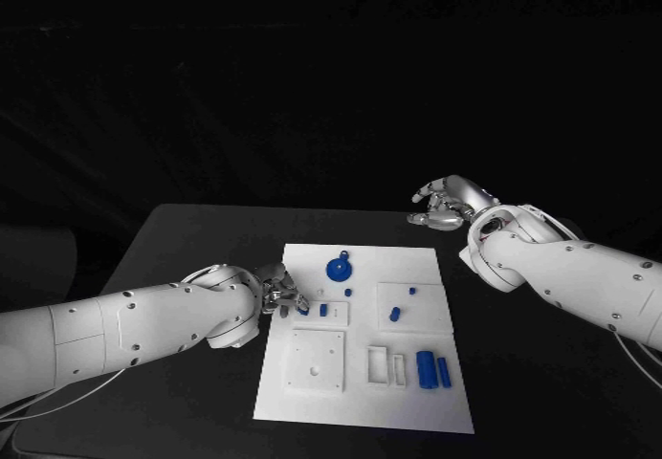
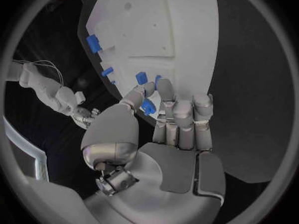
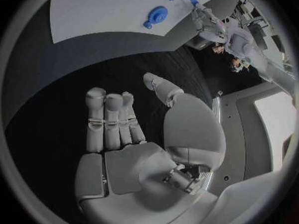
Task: Assemble the parts on the task board
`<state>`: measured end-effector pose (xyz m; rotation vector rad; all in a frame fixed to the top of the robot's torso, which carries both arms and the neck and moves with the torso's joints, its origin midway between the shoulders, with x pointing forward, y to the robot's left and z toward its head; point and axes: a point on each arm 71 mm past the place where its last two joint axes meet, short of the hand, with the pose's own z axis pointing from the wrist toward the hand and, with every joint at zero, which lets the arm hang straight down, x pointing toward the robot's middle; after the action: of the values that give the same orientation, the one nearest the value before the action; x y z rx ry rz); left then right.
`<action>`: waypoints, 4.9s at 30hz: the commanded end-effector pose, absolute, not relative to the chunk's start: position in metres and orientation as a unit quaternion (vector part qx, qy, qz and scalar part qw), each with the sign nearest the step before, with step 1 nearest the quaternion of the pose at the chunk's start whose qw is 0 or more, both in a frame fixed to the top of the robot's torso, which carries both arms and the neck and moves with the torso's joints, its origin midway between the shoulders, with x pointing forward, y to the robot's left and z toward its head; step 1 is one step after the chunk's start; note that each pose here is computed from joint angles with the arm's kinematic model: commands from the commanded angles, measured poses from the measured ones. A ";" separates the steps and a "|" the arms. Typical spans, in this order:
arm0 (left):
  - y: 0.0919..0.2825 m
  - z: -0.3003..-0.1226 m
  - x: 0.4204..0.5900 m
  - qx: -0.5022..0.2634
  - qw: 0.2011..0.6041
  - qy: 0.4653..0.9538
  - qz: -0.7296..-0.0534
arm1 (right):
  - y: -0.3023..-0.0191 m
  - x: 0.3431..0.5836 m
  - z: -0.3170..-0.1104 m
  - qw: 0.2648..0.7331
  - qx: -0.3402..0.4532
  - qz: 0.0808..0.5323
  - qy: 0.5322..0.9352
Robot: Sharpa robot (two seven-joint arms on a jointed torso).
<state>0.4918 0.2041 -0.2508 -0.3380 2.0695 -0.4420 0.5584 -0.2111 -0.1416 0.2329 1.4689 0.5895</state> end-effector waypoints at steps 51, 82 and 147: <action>0.199 -0.256 0.492 -0.119 0.456 0.864 -0.175 | -0.210 0.558 -0.142 0.694 0.098 0.266 0.661; 0.216 -0.224 0.498 -0.194 0.487 0.816 -0.244 | -0.214 0.559 -0.142 0.696 0.100 0.263 0.660; 0.112 -0.243 0.528 0.181 0.599 0.738 -0.252 | -0.204 0.559 -0.142 0.689 0.094 0.295 0.655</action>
<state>0.5287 0.1144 -0.2426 0.4094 1.7189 -0.5830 0.5591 -0.2063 -0.1418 0.2229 1.4618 0.6496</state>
